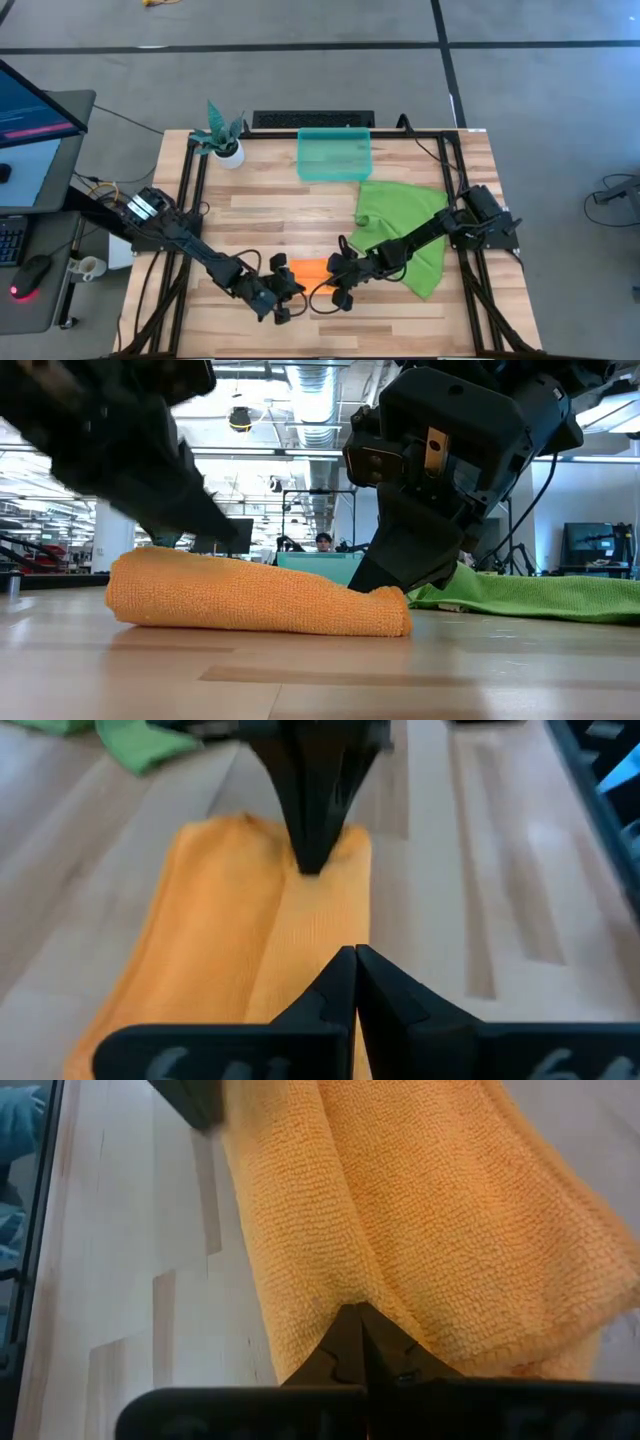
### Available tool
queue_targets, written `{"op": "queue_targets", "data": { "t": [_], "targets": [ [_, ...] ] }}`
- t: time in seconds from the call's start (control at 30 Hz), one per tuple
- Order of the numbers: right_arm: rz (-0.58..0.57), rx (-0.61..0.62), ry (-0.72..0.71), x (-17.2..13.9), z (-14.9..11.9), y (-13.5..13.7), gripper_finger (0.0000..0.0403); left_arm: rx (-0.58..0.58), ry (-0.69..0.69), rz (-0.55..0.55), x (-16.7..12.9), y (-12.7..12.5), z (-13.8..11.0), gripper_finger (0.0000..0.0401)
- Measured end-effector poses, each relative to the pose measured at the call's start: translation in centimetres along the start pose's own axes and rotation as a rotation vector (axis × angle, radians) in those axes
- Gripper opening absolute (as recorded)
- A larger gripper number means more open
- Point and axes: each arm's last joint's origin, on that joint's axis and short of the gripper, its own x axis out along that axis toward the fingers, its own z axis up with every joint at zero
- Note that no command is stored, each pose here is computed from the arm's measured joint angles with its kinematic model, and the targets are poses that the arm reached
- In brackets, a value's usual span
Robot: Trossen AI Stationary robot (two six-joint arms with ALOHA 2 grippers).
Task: Roll microfiber towels into tight, uniform cylinder then place into a basket
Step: Roll the orange towel
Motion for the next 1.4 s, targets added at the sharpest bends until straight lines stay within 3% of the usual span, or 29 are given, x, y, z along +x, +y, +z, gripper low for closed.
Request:
{"op": "queue_targets", "data": {
  "t": [0.13,0.4,0.87,1.0,1.13,1.4],
  "targets": [
    [0.006,0.0,0.005,0.0,0.0,0.0,0.0002,-0.004,0.032,0.047,1.5,0.5,-0.9,0.0],
    [0.008,0.022,0.006,0.0,-0.1,0.1,0.0004,-0.163,0.089,0.105,1.5,0.6,-2.1,0.0],
    [0.008,0.037,0.007,0.0,-0.1,0.0,0.0069,-0.37,0.212,0.119,1.7,1.5,-2.5,0.0],
    [0.011,0.032,0.006,-0.1,0.1,0.0,0.0084,-0.384,0.226,0.112,1.8,1.8,-2.4,0.0],
    [0.079,0.018,0.046,-0.9,0.7,-0.1,0.0084,-0.408,0.234,0.112,2.0,2.0,-2.3,0.0],
    [0.076,-0.113,0.071,-4.1,1.6,0.1,0.0076,-0.482,0.24,0.113,2.0,2.1,-2.2,0.0]
  ]
}}
